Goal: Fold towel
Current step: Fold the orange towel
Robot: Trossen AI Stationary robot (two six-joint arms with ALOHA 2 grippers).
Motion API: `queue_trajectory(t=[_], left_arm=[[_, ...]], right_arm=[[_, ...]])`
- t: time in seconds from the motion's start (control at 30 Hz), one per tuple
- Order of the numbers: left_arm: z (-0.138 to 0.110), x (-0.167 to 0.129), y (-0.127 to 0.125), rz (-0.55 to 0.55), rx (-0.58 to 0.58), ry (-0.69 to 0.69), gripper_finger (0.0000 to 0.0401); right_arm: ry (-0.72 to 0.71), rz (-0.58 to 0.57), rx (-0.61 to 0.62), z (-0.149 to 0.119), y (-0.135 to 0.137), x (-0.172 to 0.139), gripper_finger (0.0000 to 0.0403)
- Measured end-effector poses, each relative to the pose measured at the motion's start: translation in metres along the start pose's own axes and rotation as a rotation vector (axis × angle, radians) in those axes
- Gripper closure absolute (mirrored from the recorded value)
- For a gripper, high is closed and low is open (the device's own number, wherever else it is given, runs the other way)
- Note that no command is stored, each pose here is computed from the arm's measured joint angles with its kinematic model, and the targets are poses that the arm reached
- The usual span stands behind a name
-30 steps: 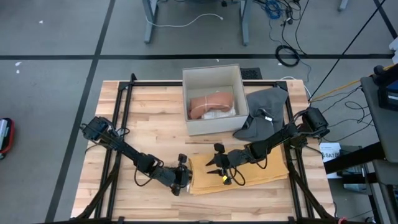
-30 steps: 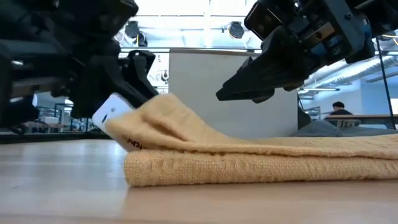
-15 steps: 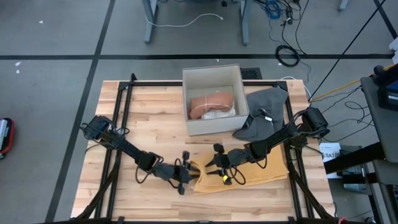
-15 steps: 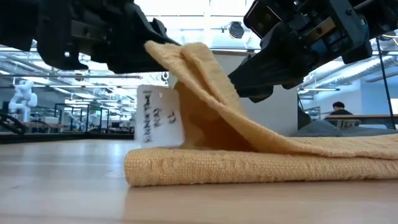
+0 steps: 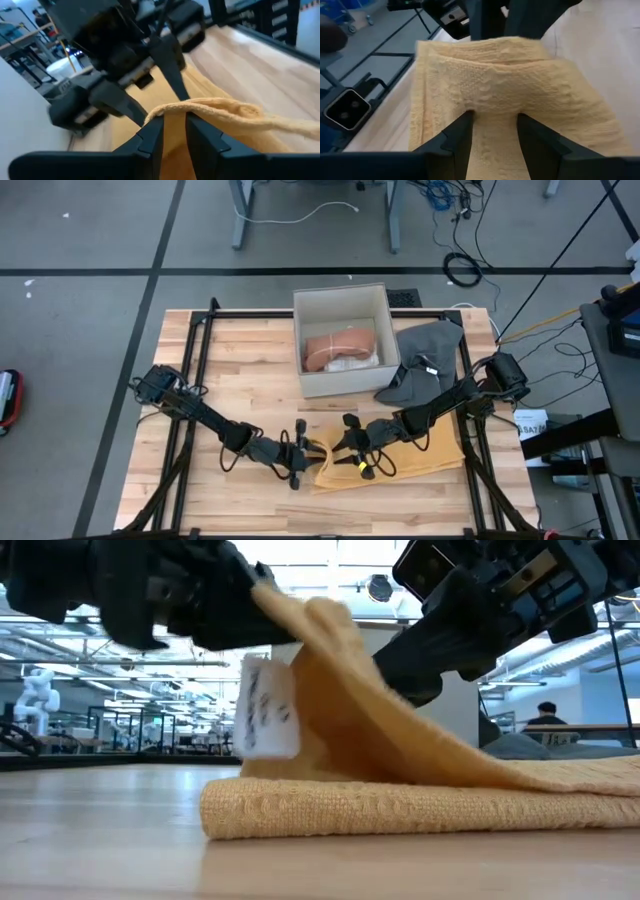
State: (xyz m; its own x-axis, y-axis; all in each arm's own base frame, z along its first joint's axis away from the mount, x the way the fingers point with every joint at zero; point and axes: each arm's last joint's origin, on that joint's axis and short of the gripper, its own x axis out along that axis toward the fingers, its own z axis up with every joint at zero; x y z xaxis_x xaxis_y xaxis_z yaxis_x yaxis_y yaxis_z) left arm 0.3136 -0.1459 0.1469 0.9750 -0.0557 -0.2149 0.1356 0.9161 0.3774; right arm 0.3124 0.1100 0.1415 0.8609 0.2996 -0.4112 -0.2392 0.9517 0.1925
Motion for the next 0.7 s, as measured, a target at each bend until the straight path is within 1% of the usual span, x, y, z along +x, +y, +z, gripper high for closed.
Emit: queue_trajectory(t=[0.23,0.37,0.57,0.7], left_arm=[[0.005,0.001,0.006,0.027,-0.054,-0.056,0.0314],[0.003,0.001,0.004,-0.029,-0.05,-0.047,0.0314],[-0.005,0.001,0.001,-0.051,-0.027,0.035,0.0314],[-0.018,0.0,-0.002,-0.084,-0.013,0.164,0.0314]], right_arm=[[0.009,0.057,0.035,0.001,-0.002,0.0,0.0259],[0.017,0.088,0.044,0.001,-0.004,0.0,0.0259],[0.021,0.083,0.046,0.001,-0.006,0.0,0.0259],[0.026,0.078,0.049,0.001,-0.007,0.0,0.0259]])
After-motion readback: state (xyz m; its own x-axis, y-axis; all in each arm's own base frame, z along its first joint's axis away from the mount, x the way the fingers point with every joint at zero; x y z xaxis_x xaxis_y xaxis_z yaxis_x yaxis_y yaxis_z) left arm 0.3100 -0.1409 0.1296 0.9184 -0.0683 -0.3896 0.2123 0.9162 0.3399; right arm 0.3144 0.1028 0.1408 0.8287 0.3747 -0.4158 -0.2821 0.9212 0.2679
